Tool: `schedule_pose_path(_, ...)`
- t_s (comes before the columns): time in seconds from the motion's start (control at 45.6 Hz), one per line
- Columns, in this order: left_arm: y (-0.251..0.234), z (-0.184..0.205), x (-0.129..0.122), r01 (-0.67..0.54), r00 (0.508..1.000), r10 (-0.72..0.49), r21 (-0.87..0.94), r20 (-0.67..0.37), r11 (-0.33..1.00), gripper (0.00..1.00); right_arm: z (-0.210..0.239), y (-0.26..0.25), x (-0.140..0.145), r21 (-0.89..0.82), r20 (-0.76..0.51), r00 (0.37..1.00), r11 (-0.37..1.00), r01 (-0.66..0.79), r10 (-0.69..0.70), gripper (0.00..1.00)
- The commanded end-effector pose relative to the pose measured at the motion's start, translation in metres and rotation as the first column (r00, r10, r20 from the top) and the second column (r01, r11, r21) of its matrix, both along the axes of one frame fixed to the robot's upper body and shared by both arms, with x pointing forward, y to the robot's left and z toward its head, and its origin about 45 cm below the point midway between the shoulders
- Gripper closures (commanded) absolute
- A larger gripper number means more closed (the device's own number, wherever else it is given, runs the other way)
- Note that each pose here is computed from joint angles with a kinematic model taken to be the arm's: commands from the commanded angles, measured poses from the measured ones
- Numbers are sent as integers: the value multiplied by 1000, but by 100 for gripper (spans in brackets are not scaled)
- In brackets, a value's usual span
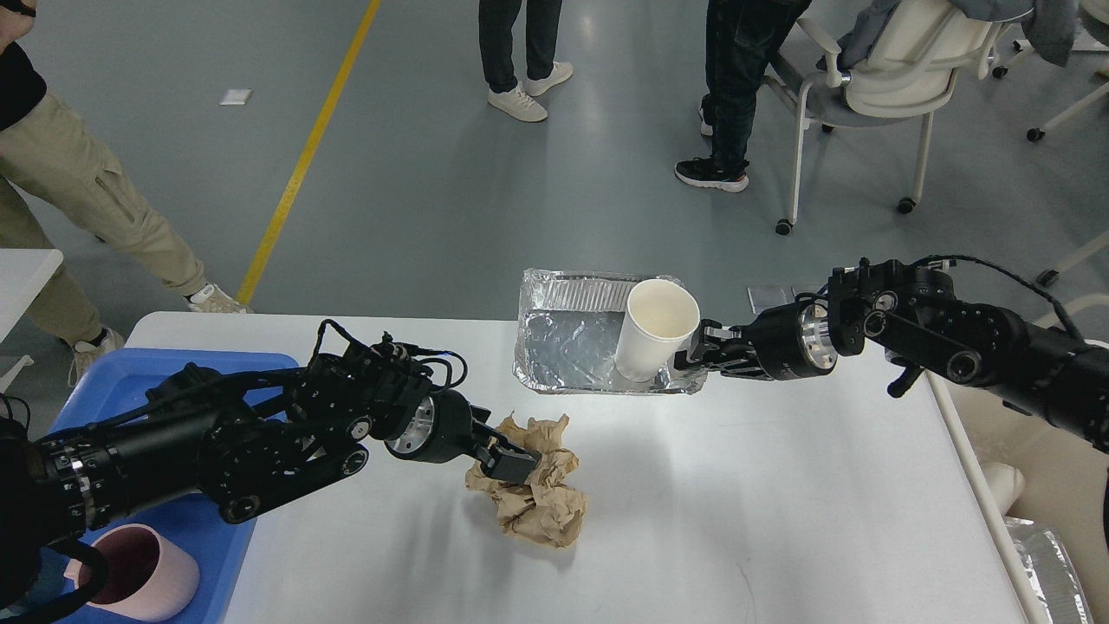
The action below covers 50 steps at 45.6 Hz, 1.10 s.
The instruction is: Tidy desktop
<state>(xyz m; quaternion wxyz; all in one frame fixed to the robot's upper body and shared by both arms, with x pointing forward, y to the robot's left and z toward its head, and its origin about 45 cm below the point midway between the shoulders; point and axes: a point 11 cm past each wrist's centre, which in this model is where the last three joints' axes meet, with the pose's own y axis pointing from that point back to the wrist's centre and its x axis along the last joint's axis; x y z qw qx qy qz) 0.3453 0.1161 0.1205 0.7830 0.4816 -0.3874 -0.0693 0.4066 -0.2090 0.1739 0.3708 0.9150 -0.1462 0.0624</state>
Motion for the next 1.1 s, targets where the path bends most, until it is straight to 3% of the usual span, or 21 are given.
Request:
schedule_pose_path(0.0,-7,-8,0,-6,1000,6,-6,-12,1000,3,1,-3,0,-2,1,1000,1000,4,-4,100)
schedule_pose_path(0.241,-22,-19,-12,30,997,-35,-68,-71,997,3,2,-5,-1,-1,0,1000,1000,5,-5,100)
schedule_pose_path(0.373,-24,-19,-13,47,997,-53,-111,-54,993,6,2,-4,-2,2,2,1000,1000,1,-1,100)
schedule_pose_path(0.417,-21,-21,-14,58,997,-64,-106,-48,993,12,2,-4,-2,2,2,1000,1000,1,-1,100)
schedule_pose_path(0.482,-17,-22,-16,93,994,-98,-109,-45,990,30,2,-4,-2,2,1,1000,1000,1,-1,100)
schedule_pose_path(0.57,-17,-23,-20,148,987,-153,-112,-39,983,40,2,-5,-2,2,1,1000,1000,5,-5,100)
schedule_pose_path(0.702,-10,-24,-20,159,986,-163,-99,-32,982,74,3,-7,-2,0,3,1000,1000,8,-8,100)
schedule_pose_path(0.811,8,-25,-18,150,987,-155,-90,-47,985,92,2,-7,-2,0,4,1000,1000,10,-10,100)
schedule_pose_path(0.877,12,-25,-19,155,985,-162,-105,-60,982,99,2,-7,-2,0,4,1000,1000,10,-10,100)
schedule_pose_path(1.074,29,-21,-15,147,986,-154,-109,-63,983,100,1,-7,-2,0,1,1000,1000,11,-11,100)
